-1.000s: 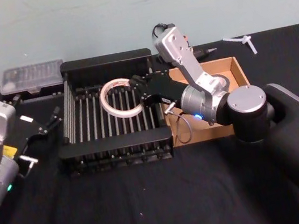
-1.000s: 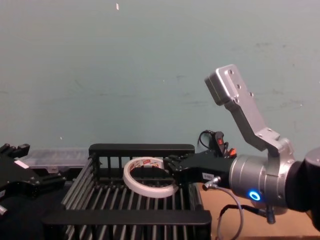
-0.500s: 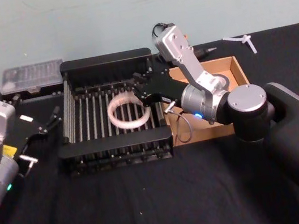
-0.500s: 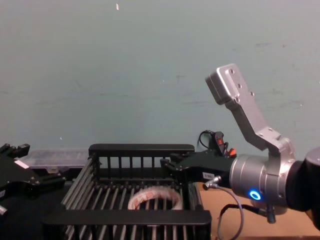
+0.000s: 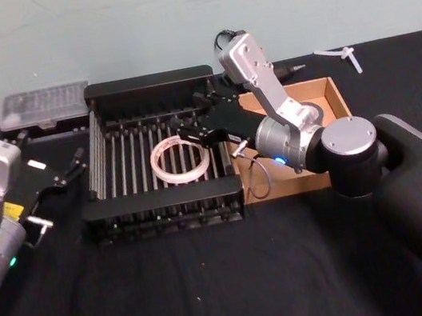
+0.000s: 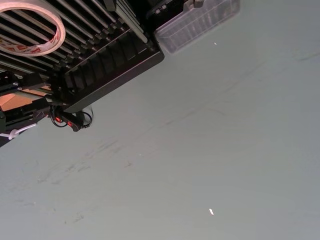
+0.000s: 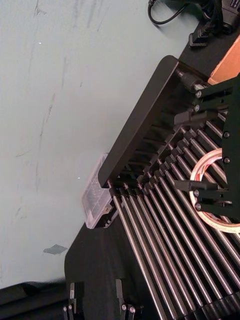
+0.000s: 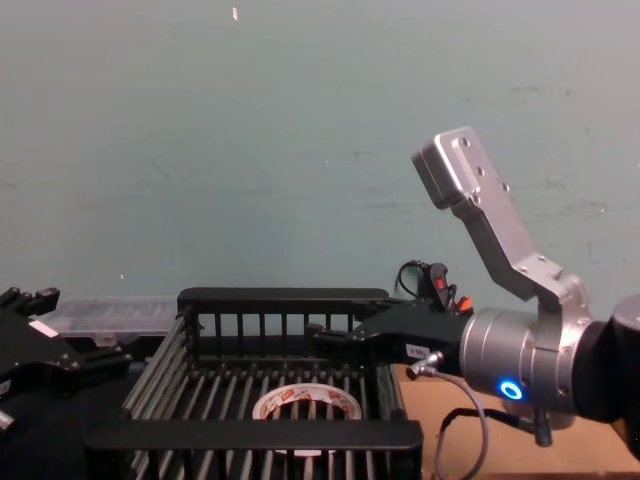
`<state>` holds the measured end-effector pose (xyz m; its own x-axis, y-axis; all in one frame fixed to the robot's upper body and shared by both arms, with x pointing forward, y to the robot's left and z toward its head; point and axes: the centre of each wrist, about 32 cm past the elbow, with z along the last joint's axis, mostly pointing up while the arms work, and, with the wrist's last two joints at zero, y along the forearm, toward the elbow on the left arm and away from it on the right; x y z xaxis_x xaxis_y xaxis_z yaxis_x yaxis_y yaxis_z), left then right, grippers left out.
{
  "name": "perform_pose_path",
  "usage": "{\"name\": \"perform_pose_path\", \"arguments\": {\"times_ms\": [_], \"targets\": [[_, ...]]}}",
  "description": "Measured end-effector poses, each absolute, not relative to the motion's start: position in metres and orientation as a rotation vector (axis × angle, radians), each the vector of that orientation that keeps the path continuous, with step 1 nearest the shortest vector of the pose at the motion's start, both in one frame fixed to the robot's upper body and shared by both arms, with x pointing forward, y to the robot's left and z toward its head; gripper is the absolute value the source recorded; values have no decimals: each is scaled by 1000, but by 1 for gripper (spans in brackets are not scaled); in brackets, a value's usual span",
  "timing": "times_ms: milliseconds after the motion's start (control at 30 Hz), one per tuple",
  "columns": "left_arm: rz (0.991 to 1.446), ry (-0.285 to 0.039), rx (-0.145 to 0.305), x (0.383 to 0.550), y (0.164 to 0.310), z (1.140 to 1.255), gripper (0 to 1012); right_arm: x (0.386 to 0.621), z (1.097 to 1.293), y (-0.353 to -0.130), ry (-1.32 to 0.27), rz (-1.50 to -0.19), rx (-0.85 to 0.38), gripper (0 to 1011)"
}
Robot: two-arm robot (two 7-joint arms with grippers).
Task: Pick up the white tape and place it into the black box , Pick up the silver tape and place it into the brown box.
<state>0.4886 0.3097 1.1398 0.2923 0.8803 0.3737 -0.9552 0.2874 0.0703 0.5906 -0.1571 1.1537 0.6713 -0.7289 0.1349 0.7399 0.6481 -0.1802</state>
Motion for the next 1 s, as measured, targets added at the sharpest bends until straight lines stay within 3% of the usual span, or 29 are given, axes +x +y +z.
{"name": "perform_pose_path", "arguments": {"times_ms": [367, 1000], "targets": [[1248, -285, 305, 489, 310, 1140, 1001, 591, 1154, -157, -51, -835, -227, 984], [1248, -285, 304, 489, 310, 1140, 1001, 586, 1159, -162, -63, -840, -193, 1002]]}}
